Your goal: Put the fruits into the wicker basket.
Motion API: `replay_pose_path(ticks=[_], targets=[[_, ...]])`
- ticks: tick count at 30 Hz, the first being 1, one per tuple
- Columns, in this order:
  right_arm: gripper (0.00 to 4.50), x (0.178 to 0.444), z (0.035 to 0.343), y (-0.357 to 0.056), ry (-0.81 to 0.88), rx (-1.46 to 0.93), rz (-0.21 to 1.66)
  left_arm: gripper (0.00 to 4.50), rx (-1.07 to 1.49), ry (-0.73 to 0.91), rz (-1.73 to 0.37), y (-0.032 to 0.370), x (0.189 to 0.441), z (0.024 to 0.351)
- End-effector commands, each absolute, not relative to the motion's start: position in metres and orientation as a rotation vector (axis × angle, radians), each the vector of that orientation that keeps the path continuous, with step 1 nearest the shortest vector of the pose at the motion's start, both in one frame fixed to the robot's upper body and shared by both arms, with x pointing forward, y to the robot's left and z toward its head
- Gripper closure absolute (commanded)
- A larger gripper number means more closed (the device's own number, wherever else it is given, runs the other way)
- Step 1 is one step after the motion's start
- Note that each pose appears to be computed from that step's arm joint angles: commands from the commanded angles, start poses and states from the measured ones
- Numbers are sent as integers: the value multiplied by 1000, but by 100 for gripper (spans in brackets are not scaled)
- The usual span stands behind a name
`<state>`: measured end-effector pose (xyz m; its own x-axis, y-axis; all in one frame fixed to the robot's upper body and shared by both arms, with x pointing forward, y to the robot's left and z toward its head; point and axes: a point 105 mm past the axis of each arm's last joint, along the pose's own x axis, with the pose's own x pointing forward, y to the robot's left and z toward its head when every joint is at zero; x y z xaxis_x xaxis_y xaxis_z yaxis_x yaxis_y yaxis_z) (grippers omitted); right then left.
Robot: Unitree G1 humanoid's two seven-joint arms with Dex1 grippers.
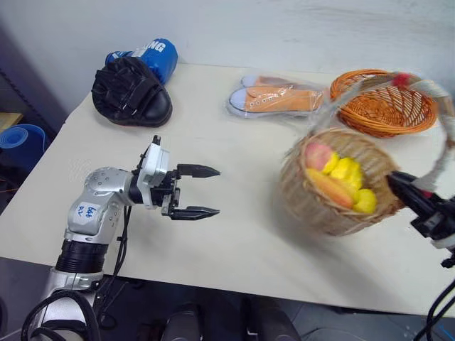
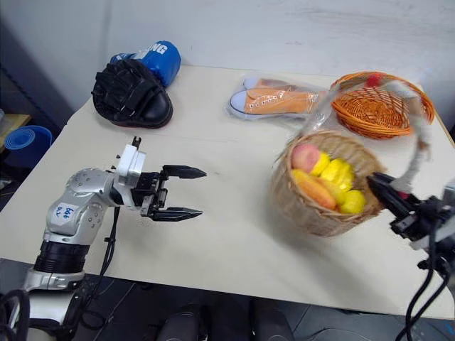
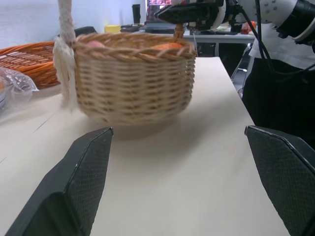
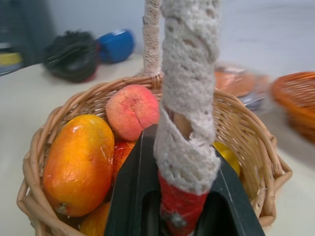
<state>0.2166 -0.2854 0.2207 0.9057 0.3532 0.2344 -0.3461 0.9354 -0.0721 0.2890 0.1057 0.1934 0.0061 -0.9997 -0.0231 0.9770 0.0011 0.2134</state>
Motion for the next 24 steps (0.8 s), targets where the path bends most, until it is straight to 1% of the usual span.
replay_pose_path(ticks=[1,3,6,12,15,17,18,21,24], targets=[[432,201,241,-305,-348,-94,225,0,221,-192,-1570,102,290,200],[432,200,241,-316,-351,-107,162,0,221,-194,-1574,100,291,200],[432,209,232,-350,-310,-136,48,0,217,-199,-1581,97,292,200],[432,234,222,-396,-275,-147,-61,0,225,-214,-1581,94,296,202],[432,242,214,-413,-252,-118,-93,0,231,-223,-1567,96,298,204],[356,243,209,-418,-241,-98,-98,0,236,-223,-1558,97,299,204],[337,243,207,-419,-236,-84,-94,0,237,-224,-1556,98,299,204],[239,239,205,-414,-243,-82,-51,0,241,-222,-1547,100,300,203],[142,229,213,-414,-266,-177,-66,0,243,-220,-1540,100,301,203]])
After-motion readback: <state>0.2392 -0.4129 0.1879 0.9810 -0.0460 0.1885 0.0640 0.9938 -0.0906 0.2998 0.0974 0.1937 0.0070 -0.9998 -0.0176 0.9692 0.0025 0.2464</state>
